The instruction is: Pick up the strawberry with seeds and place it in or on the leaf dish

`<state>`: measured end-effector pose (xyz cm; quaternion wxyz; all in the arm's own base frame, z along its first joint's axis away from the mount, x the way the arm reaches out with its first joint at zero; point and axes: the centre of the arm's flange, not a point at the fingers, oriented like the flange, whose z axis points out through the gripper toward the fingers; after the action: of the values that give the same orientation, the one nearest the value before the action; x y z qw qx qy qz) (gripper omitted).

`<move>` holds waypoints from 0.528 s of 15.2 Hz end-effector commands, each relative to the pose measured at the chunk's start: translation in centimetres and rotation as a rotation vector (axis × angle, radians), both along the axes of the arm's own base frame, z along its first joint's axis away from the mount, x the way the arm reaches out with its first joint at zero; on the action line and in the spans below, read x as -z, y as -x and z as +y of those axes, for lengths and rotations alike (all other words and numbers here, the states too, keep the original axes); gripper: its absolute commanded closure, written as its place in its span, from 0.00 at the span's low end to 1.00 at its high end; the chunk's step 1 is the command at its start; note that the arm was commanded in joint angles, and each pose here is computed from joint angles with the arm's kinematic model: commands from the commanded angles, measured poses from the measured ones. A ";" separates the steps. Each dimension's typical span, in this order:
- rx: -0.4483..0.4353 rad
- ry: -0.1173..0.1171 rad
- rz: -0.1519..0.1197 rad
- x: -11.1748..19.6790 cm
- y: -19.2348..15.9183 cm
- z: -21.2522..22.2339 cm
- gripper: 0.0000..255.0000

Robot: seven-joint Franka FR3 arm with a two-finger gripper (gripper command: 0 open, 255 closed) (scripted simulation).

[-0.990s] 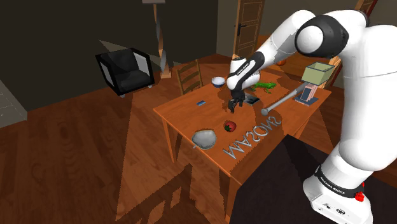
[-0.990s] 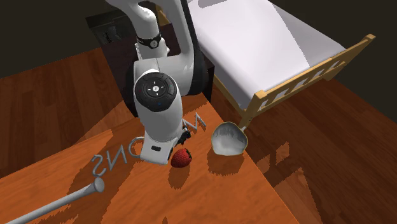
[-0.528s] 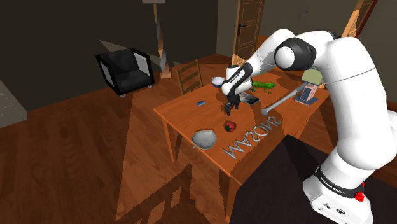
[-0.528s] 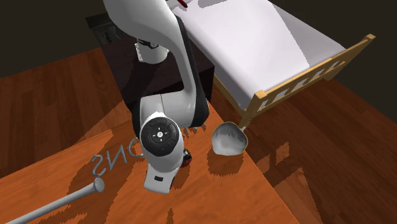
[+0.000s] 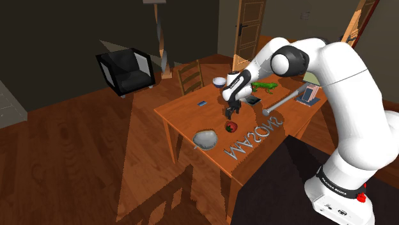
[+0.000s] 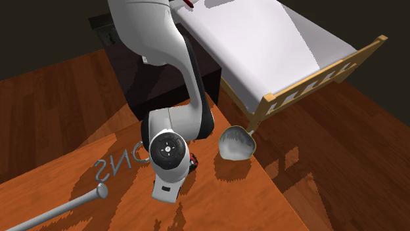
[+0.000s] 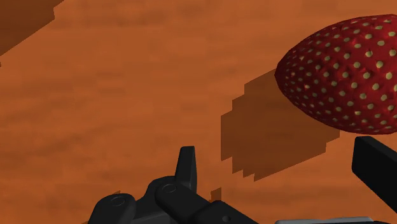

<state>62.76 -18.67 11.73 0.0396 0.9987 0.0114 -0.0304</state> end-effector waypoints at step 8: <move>0.000 0.000 0.000 0.2 0.0 0.0 1.00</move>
<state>62.73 -18.70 11.55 0.0397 0.9987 0.0113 -0.0302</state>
